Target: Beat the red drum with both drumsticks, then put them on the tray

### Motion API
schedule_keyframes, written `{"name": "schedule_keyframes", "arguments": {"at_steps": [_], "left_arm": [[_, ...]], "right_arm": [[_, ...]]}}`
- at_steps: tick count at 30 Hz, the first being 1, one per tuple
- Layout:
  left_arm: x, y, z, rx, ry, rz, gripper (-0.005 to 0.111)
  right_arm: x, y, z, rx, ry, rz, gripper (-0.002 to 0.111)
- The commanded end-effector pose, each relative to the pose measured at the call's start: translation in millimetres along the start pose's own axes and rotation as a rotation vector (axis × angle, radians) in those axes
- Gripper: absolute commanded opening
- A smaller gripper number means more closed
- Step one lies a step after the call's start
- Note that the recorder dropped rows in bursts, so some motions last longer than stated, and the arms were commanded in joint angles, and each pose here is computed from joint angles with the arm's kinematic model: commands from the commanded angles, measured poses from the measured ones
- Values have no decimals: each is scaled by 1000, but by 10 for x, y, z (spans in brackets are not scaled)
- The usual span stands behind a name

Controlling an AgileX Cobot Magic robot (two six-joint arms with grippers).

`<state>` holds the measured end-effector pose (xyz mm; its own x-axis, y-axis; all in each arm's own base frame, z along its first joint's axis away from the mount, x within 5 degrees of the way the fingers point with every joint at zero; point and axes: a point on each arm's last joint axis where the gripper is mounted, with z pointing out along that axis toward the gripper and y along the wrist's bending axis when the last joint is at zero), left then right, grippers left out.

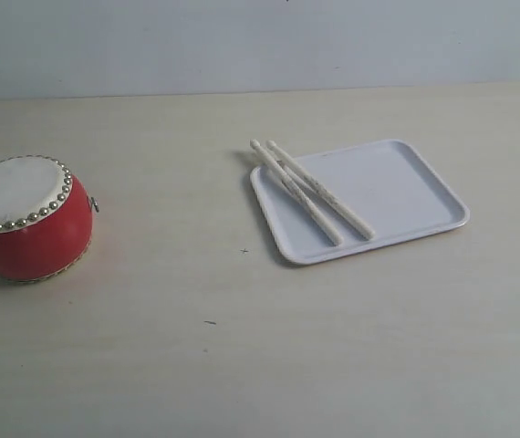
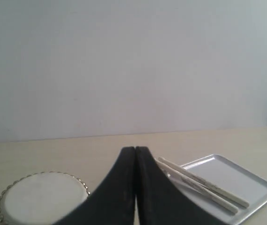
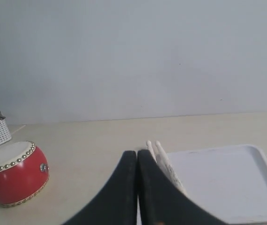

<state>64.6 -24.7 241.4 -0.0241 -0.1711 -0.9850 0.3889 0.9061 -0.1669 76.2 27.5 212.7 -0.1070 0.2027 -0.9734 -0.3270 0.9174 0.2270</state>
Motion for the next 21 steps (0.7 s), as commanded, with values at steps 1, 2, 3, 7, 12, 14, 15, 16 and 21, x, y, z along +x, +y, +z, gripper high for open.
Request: {"name": "schedule_keyframes", "arguments": {"at_steps": [1, 2, 3, 7, 12, 14, 15, 16, 21], "left_arm": [[142, 49, -94, -10, -42, 1, 0], [172, 55, -109, -9, -49, 0, 0], [206, 62, -121, -8, -53, 0, 0], [250, 67, -142, -2, -63, -4, 0], [259, 41, -141, 26, -53, 27, 0], [263, 28, -142, 40, -49, 36, 0], [267, 17, -142, 52, -45, 39, 0], [270, 9, -142, 61, -42, 39, 0], [286, -37, -146, 112, -25, 38, 0]], "right_arm": [[-7, 2, -91, -19, -68, -3, 0], [-12, 4, -105, -23, -76, -2, 0], [-14, 5, -115, -25, -81, -2, 0], [-19, 9, -148, -34, -97, -1, 0], [36, 10, -148, -34, -38, -10, 0], [66, 10, -147, -34, -5, -11, 0], [87, 10, -147, -34, 18, -11, 0], [107, 9, -148, -34, 41, -12, 0], [182, 9, -154, -35, 123, -13, 0]]}}
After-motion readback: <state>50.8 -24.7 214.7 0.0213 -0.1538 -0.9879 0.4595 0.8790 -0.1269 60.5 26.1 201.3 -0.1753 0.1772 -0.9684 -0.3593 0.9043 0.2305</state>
